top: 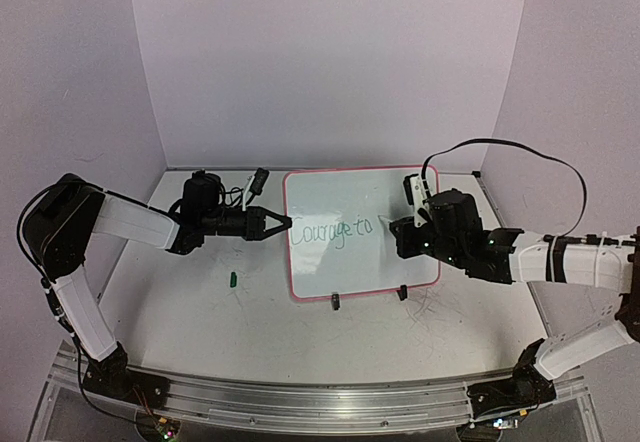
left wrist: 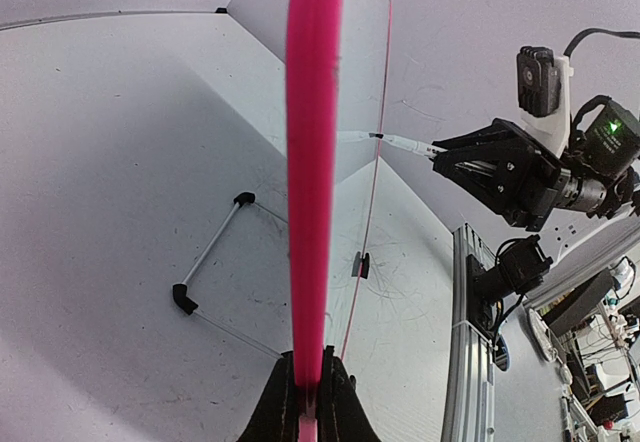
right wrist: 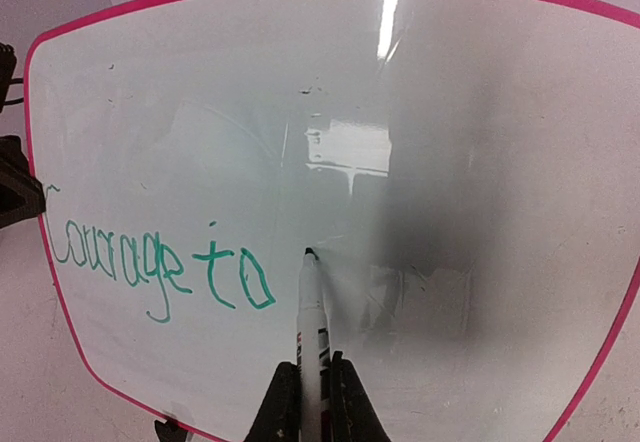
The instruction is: Write a sentence on the whiteboard
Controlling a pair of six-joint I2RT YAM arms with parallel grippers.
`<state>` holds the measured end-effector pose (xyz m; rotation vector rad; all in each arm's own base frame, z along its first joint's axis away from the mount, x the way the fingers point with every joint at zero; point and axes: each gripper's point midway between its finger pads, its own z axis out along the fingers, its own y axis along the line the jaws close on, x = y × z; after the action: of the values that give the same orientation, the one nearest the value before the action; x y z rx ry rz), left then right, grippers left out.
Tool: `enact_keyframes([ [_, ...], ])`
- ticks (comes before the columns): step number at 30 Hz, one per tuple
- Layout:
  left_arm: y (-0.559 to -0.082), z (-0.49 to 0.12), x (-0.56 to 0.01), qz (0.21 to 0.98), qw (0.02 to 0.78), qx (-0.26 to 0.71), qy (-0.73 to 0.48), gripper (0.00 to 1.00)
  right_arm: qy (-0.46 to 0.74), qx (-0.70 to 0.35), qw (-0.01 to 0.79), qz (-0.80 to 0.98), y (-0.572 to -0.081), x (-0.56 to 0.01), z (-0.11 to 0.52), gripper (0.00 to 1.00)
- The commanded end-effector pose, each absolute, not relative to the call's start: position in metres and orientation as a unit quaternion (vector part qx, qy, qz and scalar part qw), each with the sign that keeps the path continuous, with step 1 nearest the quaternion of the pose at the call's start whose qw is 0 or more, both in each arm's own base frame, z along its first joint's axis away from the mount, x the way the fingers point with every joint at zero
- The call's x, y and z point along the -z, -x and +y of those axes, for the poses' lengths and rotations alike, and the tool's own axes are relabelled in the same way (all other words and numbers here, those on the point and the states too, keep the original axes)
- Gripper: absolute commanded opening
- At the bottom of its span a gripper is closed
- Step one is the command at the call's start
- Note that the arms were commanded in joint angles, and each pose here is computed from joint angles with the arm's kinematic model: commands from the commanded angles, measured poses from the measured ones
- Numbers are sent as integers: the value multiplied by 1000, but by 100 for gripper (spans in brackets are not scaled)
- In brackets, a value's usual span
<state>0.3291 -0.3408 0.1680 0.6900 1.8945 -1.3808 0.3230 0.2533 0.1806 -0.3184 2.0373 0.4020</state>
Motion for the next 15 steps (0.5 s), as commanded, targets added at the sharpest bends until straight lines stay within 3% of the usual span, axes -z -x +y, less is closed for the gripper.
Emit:
enact_keyframes([
  [1,-334,-343,-168,731,356,519,-265,0,122,-170,508,836,-326,-191,253,0],
  [15,-334,-343,-169,730,357,518,-265,0,126,-181,486,846,-314,-177,250,0],
])
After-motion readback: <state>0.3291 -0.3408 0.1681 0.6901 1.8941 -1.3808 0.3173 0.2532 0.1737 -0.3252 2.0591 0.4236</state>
